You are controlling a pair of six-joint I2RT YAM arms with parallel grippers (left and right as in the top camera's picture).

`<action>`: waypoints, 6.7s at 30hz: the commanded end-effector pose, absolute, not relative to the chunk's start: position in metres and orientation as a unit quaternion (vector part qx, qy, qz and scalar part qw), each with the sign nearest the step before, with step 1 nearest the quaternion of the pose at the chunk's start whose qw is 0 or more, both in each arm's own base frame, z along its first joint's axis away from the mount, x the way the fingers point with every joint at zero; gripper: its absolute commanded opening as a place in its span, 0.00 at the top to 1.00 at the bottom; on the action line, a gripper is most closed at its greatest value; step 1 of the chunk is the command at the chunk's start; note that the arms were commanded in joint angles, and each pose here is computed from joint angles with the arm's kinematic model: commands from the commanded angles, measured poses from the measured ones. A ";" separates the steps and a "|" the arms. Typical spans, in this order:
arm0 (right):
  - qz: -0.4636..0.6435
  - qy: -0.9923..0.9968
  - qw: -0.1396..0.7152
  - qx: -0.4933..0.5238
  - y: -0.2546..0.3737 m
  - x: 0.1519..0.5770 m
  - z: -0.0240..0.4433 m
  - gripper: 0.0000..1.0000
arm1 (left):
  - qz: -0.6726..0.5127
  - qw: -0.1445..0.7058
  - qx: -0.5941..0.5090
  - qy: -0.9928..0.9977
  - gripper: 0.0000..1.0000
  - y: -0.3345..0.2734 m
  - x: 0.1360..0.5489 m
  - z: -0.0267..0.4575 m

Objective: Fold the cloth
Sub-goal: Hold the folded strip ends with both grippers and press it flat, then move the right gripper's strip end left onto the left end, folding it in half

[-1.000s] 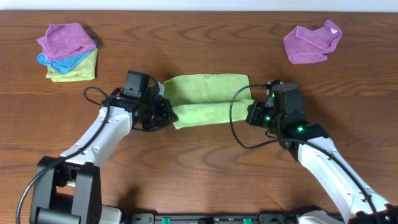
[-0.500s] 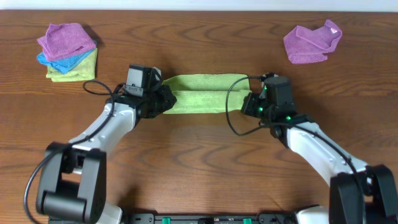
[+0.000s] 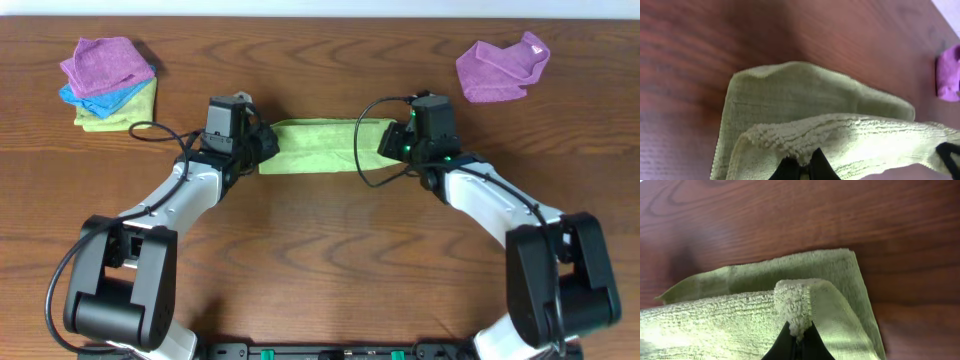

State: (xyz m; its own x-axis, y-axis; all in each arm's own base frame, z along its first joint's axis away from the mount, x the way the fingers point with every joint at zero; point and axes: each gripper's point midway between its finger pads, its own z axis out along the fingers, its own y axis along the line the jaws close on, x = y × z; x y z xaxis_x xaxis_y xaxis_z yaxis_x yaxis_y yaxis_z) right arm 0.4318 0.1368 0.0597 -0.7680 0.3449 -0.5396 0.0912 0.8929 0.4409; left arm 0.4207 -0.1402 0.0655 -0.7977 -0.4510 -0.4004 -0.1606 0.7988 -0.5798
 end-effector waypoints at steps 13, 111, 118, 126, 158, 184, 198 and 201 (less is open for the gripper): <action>0.103 0.908 0.379 0.146 0.098 0.458 0.054 0.98 | -0.214 0.302 -0.204 0.906 0.94 -0.118 0.466 0.030; 0.205 0.907 0.209 0.304 0.125 0.410 0.016 0.36 | -0.260 0.201 -0.265 0.906 0.94 -0.136 0.443 0.004; 0.215 0.905 0.212 0.300 0.137 0.416 0.005 0.38 | -0.261 0.201 -0.265 0.906 0.94 -0.136 0.443 0.004; 0.217 0.905 0.211 0.299 0.145 0.418 -0.008 0.67 | -0.259 0.198 -0.266 0.907 0.94 -0.136 0.442 0.003; 0.358 0.868 0.327 0.105 0.268 0.414 0.105 0.99 | -0.254 0.192 -0.268 0.909 0.94 -0.135 0.438 0.000; 0.344 0.877 0.335 0.038 0.311 0.422 0.115 0.99 | -0.276 0.183 -0.221 0.917 0.94 -0.147 0.440 0.013; 0.358 0.873 0.330 0.014 0.329 0.413 0.121 0.99 | -0.265 0.195 -0.177 0.928 0.94 -0.149 0.459 0.046; 0.358 0.873 0.331 0.007 0.331 0.411 0.121 0.99 | -0.259 0.193 -0.176 0.930 0.94 -0.144 0.461 0.051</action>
State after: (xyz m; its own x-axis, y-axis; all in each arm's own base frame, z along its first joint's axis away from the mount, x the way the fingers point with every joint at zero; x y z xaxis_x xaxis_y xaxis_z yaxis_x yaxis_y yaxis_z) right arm 0.4119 0.3223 0.1196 -0.7830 0.2787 -0.5561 -0.1887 0.7454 0.6393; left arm 0.4505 -0.1484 0.0398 -0.8643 -0.4466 -0.2314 -0.2632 0.7935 -0.5487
